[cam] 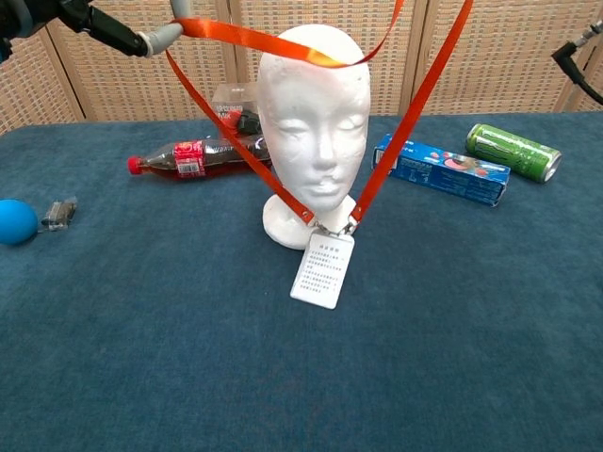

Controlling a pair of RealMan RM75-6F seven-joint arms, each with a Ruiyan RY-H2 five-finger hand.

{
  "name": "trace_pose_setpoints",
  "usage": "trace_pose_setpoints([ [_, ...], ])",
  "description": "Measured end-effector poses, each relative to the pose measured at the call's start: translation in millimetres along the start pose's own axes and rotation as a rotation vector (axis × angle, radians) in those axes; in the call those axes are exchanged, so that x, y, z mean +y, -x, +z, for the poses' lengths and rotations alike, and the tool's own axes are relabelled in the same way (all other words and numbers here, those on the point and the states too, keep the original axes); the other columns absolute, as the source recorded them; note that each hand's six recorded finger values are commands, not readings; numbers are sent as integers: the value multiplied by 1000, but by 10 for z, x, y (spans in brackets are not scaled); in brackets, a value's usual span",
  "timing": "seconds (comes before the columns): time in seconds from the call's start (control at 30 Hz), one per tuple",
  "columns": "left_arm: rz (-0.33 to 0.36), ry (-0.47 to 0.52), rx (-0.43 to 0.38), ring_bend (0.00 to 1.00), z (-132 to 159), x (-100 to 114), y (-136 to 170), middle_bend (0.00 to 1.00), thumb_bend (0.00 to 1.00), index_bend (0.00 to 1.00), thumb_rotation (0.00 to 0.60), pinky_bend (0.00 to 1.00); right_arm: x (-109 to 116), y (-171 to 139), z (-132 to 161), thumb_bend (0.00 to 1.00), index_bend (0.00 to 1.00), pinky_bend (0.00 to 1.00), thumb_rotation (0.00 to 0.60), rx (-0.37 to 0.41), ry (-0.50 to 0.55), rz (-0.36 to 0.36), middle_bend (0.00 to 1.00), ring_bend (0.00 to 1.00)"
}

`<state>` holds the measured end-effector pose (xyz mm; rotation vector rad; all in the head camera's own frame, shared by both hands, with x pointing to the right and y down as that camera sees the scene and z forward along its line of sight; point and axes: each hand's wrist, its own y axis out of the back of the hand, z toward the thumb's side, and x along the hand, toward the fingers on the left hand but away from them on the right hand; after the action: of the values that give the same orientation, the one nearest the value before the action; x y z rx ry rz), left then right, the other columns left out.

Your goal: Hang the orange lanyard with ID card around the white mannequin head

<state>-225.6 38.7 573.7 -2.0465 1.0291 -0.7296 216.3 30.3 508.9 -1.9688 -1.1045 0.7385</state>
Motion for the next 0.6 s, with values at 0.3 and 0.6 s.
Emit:
trace_pose_setpoints([
  [0.3,-8,107,89,0,-76,120,-251,0,480,722,600,0,131,291,-114,722,770,0,600,-82,70,-11,82,0],
  [0.6,-17,101,209,0,-344,106,-448,0,478,717,600,0,29,573,-235,722,768,0,600,-170,29,26,83,0],
])
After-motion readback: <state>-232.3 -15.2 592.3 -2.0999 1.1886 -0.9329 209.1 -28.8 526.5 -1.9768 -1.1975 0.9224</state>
